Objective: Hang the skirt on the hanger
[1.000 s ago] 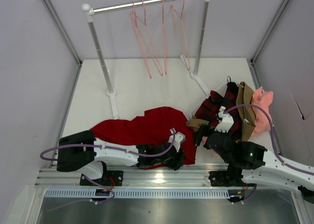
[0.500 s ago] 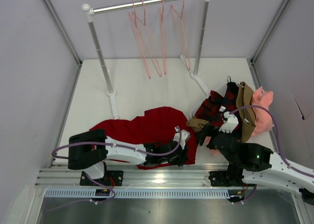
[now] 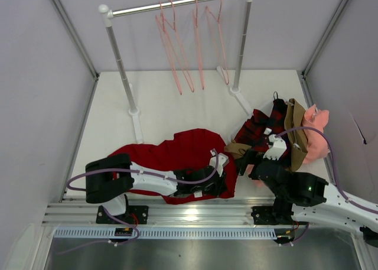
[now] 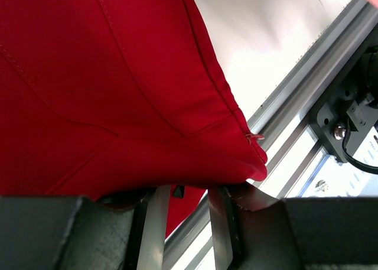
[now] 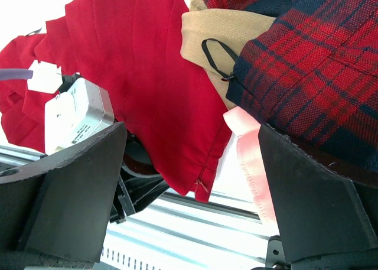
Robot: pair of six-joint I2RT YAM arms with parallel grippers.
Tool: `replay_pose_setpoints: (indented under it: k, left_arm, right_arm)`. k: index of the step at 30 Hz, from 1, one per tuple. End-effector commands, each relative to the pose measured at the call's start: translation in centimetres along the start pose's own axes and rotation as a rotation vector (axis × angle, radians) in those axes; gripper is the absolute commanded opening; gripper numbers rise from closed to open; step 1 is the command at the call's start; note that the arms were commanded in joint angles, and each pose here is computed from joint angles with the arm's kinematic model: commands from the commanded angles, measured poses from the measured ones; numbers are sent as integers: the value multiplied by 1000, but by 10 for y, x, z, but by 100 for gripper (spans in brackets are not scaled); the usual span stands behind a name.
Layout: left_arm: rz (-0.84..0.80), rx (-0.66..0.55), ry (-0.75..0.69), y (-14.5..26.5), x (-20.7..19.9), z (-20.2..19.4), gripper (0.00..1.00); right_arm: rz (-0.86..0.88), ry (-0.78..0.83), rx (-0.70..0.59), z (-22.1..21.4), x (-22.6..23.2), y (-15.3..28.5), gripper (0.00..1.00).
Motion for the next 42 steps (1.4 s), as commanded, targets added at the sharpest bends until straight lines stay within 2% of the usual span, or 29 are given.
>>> replay_pose_setpoints:
  k: [1, 13, 19, 25, 28, 38, 42]
  left_arm:
    - [-49, -36, -6, -1, -6, 10, 36]
    - [-62, -19, -14, -3, 0, 3, 34]
    - [-75, -18, -7, -3, 2, 1, 29]
    - [-76, -23, -10, -2, 4, 2, 14]
    - [-79, -41, -7, 2, 4, 6, 0]
    - [-115, -187, -6, 46, -6, 45, 0]
    - [-102, -249, 9, 65, -5, 60, 0]
  right_arm:
    - [-23, -10, -59, 18, -1, 2, 99]
    - [-31, 7, -54, 18, 3, -2, 99]
    - [-29, 9, -52, 19, 4, -4, 99]
    - [-29, 8, -47, 18, 4, -5, 99]
    - [-25, 11, -40, 16, 5, -6, 100]
    - [92, 68, -31, 13, 26, -10, 99]
    - [253, 154, -3, 4, 51, -10, 99]
Point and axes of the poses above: each gripper's point midway between its finger pads, its own y axis back along the fingers, its own x axis along the line the jaws close on, z = x × y, the point moved 2 cm from there along y, back along the fingers, and after that the axes turned 7 degrees about y, right-handed, at the moved point
